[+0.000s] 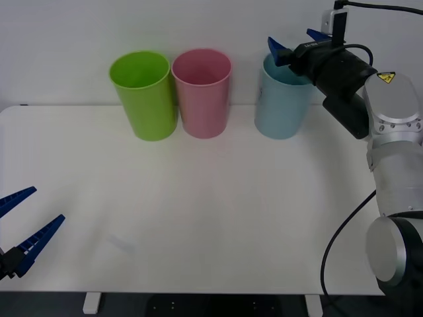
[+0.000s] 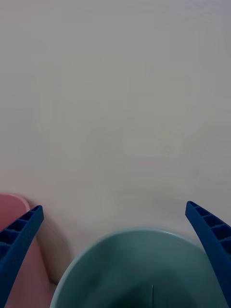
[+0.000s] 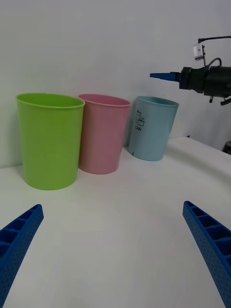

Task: Grasp the object on the table and drop it into the matching bin: aluminum can to the light blue bin, PET bottle to the pink bin.

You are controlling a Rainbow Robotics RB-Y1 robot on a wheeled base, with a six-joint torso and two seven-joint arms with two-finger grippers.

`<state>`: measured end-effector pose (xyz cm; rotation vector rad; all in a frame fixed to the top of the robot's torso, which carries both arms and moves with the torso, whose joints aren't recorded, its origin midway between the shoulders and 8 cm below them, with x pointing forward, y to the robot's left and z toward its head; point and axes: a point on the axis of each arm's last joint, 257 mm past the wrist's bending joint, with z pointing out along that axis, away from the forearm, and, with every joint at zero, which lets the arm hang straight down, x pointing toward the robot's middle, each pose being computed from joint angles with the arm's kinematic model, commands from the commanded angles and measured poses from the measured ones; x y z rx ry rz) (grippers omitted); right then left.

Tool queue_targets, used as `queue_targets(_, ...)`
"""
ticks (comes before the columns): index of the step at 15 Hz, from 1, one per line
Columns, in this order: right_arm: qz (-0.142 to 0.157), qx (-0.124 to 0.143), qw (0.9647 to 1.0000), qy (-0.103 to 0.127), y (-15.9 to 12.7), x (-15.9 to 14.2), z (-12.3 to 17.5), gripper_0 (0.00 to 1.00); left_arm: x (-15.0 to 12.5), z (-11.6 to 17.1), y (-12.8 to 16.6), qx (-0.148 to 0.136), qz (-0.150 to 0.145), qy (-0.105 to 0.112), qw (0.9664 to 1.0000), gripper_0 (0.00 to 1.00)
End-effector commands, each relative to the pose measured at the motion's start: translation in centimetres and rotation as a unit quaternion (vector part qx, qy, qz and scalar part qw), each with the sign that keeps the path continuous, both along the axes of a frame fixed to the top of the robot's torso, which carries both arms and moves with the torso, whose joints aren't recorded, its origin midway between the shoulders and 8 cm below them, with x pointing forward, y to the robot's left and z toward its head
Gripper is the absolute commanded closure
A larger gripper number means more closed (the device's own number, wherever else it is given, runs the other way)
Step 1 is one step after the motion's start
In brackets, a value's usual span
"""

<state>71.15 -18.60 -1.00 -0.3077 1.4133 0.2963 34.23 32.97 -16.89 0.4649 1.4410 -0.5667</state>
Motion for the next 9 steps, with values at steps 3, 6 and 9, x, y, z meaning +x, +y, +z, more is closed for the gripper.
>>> queue_targets(3, 0.052, -0.011, 0.9985, -0.015, 0.5, -4.4, -0.7, 0.0, 0.0, 0.0, 0.0, 0.0, 0.0, 0.0, 1.0, 0.0)
queue_targets(6, 0.086, -0.021, 0.996, -0.015, 0.6, -7.2, -1.7, 0.0, 0.0, 0.0, 0.0, 0.0, 0.0, 0.0, 1.0, 0.0)
queue_targets(9, 0.115, -0.029, 0.9929, -0.011, 0.5, -9.9, -3.1, 0.0, 0.0, 0.0, 0.0, 0.0, 0.0, 0.0, 1.0, 0.0)
